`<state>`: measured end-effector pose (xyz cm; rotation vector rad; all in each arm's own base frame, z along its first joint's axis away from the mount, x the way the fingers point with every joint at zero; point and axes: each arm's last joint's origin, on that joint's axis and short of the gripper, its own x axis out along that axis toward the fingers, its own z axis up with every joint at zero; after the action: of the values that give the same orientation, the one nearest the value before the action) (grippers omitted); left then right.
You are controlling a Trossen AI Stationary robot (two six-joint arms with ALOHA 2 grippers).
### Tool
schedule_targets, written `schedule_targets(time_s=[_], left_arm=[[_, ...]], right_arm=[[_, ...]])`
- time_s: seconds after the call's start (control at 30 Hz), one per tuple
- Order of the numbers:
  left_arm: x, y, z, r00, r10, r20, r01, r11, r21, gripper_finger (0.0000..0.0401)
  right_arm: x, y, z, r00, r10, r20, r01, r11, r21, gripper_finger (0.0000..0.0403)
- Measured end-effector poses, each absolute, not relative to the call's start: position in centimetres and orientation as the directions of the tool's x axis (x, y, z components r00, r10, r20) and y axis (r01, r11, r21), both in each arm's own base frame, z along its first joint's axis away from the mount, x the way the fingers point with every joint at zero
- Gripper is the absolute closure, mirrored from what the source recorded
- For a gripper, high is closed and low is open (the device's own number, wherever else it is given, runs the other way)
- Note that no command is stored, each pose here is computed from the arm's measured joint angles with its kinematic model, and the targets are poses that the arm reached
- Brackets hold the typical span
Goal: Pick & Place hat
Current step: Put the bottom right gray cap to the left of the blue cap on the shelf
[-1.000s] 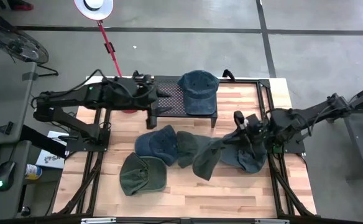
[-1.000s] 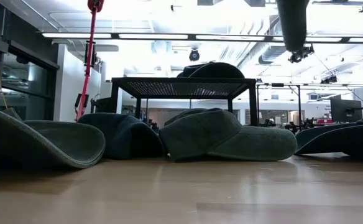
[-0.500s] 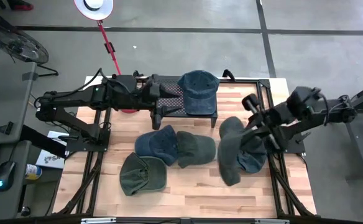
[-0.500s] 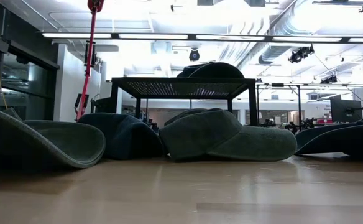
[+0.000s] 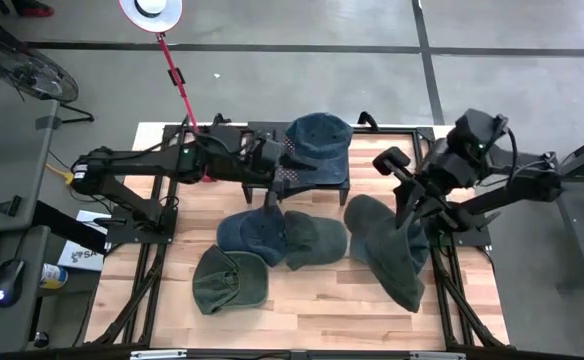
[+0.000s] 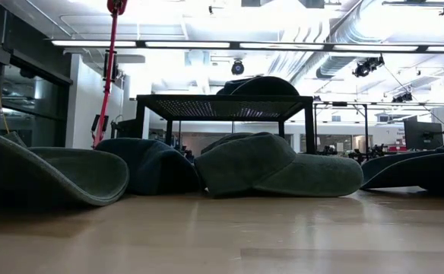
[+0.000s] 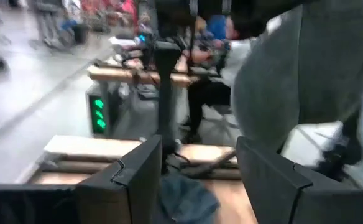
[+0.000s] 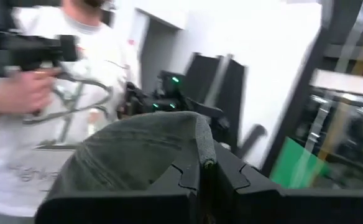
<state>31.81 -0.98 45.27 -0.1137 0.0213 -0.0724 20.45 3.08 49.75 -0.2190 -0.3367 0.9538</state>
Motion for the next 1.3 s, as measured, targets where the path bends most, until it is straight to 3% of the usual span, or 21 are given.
schedule_targets(time_s=[0.2,0.43,1.3], left_arm=[[33.7,-1.3,44.7,0.985,-0.167,0.042,0.171,0.971,-0.166,0.0197],[34.6,-1.4,44.1,0.978,-0.202,0.044,0.207,0.949,-0.237,0.0197],[37.2,-2.1,42.9,0.943,-0.303,0.135,0.332,0.872,-0.361,0.0197]], right_arm=[[21.9,2.9,52.1,0.405,0.9,0.16,-0.821,0.435,-0.37,0.04],[23.1,2.4,53.1,0.338,0.932,0.131,-0.855,0.362,-0.372,0.04],[23.6,1.0,53.1,0.36,0.925,0.119,-0.833,0.377,-0.406,0.04]])
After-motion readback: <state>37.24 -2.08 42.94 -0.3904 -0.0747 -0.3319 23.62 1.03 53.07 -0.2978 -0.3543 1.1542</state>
